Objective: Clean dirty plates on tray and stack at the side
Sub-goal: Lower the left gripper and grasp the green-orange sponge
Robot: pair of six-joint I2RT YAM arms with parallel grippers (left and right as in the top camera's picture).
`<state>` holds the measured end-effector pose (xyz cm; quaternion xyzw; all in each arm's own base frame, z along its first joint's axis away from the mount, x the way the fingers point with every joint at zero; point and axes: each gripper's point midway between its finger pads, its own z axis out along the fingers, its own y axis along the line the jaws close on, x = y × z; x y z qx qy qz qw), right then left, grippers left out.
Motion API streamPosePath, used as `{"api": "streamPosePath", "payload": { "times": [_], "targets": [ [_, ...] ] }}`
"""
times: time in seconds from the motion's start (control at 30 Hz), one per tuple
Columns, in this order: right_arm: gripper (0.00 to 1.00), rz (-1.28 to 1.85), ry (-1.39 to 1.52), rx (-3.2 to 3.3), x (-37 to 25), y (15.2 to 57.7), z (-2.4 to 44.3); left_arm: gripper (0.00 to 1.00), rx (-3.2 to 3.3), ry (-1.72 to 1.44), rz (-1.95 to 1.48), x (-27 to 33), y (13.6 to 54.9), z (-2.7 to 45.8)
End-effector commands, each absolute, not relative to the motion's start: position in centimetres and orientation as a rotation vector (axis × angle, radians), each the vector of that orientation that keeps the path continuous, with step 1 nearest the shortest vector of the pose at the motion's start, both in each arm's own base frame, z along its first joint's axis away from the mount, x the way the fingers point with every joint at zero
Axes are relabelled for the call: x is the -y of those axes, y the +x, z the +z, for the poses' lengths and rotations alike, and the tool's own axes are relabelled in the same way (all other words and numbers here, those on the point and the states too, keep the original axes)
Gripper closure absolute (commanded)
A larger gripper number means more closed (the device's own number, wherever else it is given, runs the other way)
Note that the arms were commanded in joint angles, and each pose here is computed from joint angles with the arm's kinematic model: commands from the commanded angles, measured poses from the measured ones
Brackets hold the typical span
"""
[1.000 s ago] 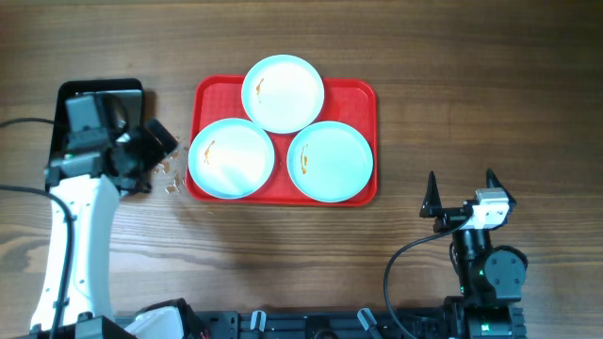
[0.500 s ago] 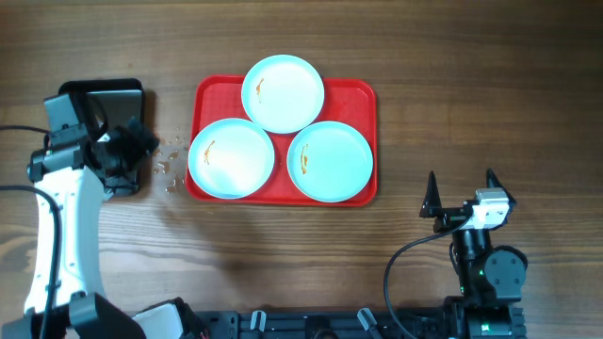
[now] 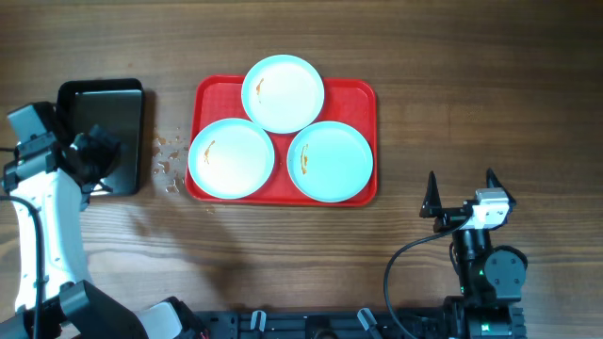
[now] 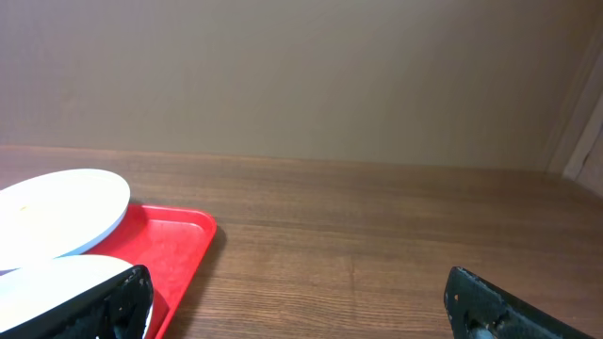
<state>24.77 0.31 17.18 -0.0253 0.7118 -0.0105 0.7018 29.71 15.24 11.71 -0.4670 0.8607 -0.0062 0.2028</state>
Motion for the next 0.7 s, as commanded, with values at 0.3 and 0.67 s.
{"api": "streamPosePath", "payload": {
  "times": [0.3,0.67],
  "targets": [
    [0.0,-0.019,-0.075,-1.581,-0.5,24.8,17.2,0.0,-2.286,-1.328,0.155,-18.8,30.3,12.5],
    [0.0,-0.019,-0.075,-1.581,-0.5,24.8,17.2,0.0,-2.321,-1.445,0.222,-19.7,29.9,8.6]
  ]
}}
